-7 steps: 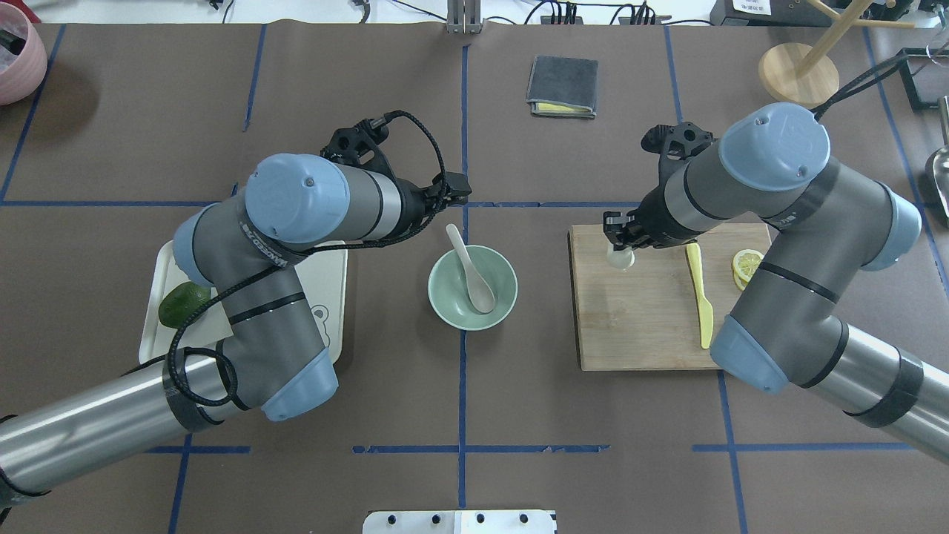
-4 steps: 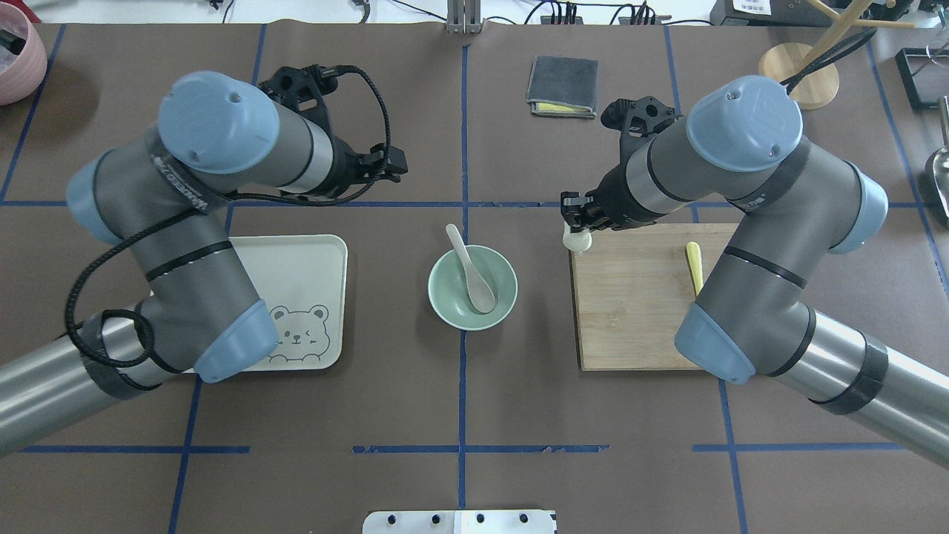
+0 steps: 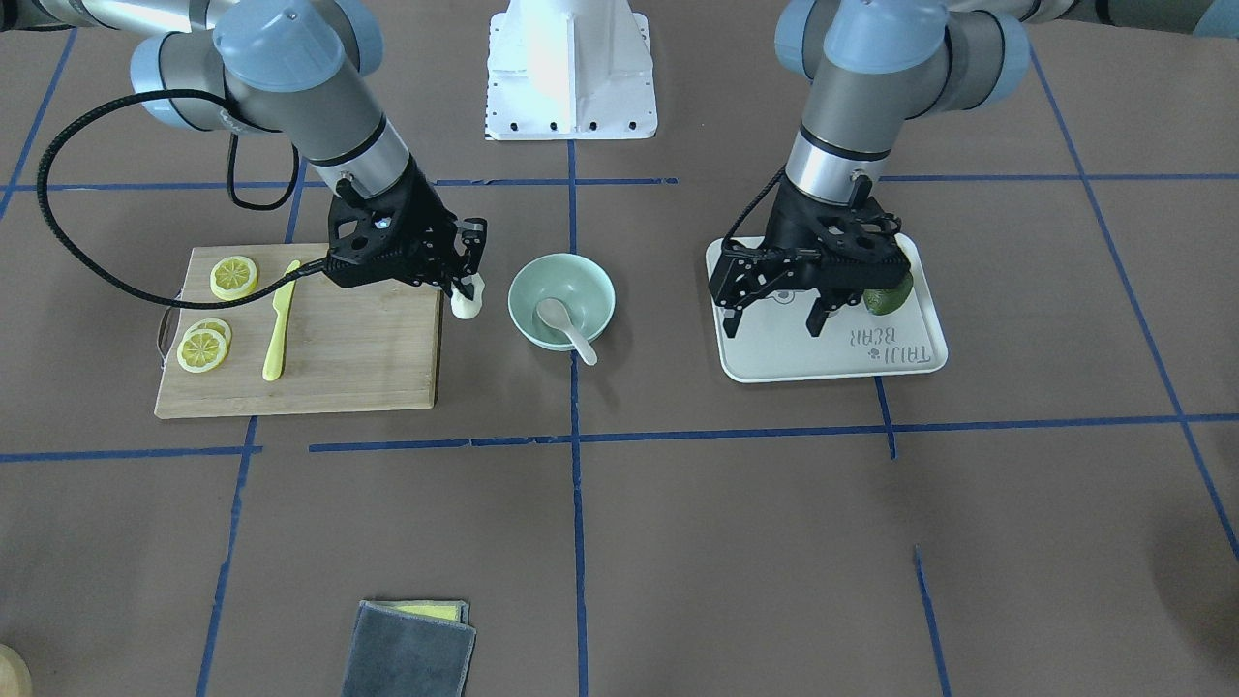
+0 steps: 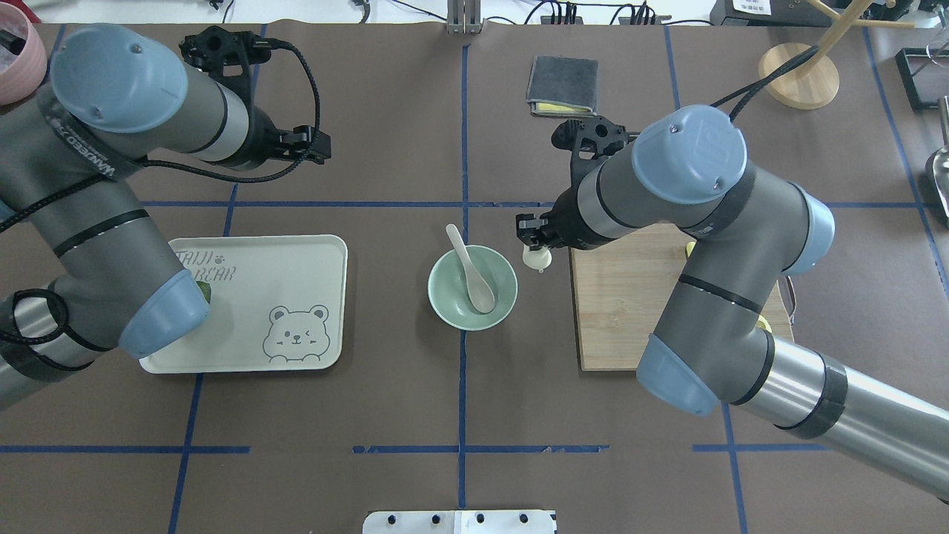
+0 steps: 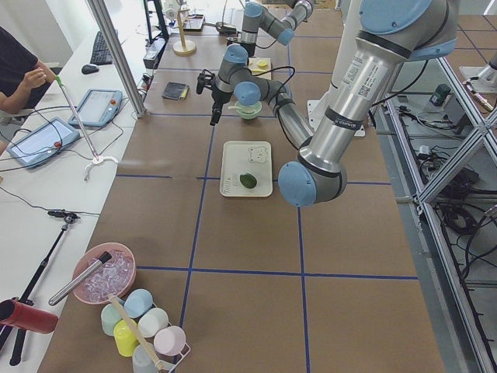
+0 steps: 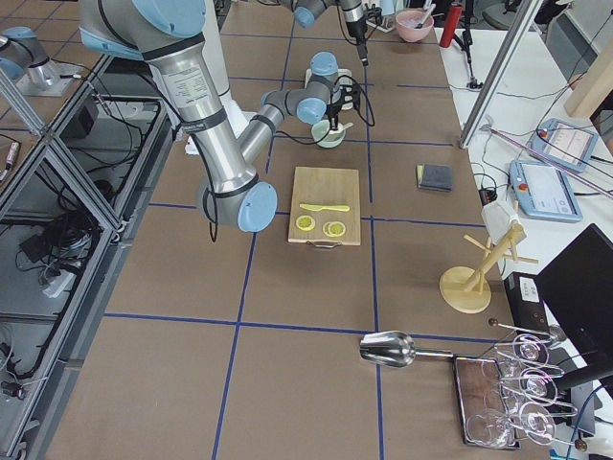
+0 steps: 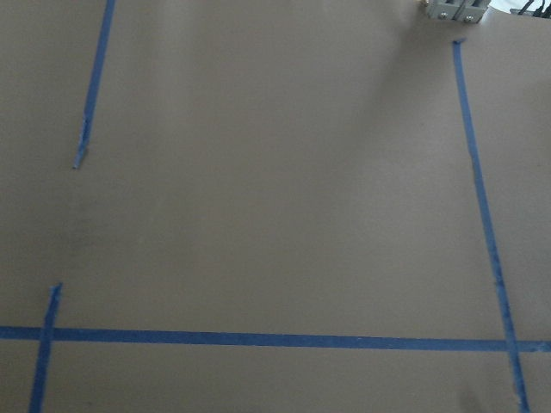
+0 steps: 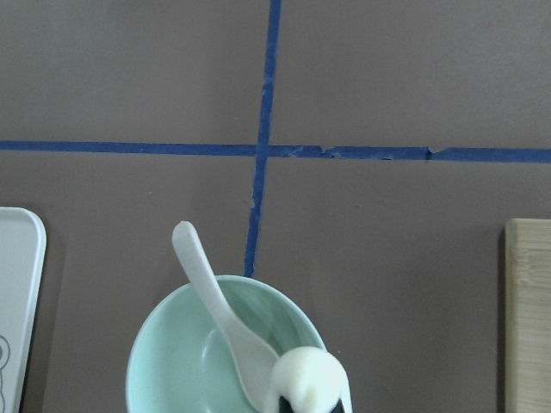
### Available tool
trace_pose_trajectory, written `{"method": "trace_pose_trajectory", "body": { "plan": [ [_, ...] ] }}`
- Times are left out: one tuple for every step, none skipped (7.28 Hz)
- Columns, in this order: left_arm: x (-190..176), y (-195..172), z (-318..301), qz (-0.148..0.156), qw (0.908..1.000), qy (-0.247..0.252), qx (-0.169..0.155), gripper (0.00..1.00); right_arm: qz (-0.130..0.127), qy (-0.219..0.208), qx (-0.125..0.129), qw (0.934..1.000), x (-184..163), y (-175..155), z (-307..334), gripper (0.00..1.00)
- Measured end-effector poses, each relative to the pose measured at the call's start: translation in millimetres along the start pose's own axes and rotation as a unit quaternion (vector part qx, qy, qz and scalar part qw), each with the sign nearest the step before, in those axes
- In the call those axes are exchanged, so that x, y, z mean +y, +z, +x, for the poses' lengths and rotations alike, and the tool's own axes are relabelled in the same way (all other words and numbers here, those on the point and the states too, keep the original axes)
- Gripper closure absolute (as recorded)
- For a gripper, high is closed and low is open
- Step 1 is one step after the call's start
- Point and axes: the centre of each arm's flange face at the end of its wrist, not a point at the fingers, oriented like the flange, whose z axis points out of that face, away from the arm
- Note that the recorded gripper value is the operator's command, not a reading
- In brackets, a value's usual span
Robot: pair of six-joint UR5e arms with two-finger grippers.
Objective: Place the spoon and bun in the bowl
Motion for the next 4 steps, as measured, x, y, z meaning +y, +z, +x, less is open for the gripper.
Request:
{"method": "trace_pose_trajectory", "body": {
  "plan": [
    [-7,-4,-22,0.000,0.9996,0.022,-0.018,0.00,0.006,-0.009,0.000,0.9999,9,8,-16,1.00],
    [-12,-8,-42,0.002,0.9985,0.045,-0.031,0.00,0.010,-0.014,0.002,0.9998,14,16,-28,1.00],
    [-15,-11,-65,0.003,0.9970,0.064,-0.043,0.00,0.013,-0.016,0.005,0.9998,13,24,-39,0.93],
    [-17,-13,-83,0.004,0.9953,0.081,-0.053,0.00,0.016,-0.017,0.006,0.9997,10,30,-49,0.19]
  ]
}}
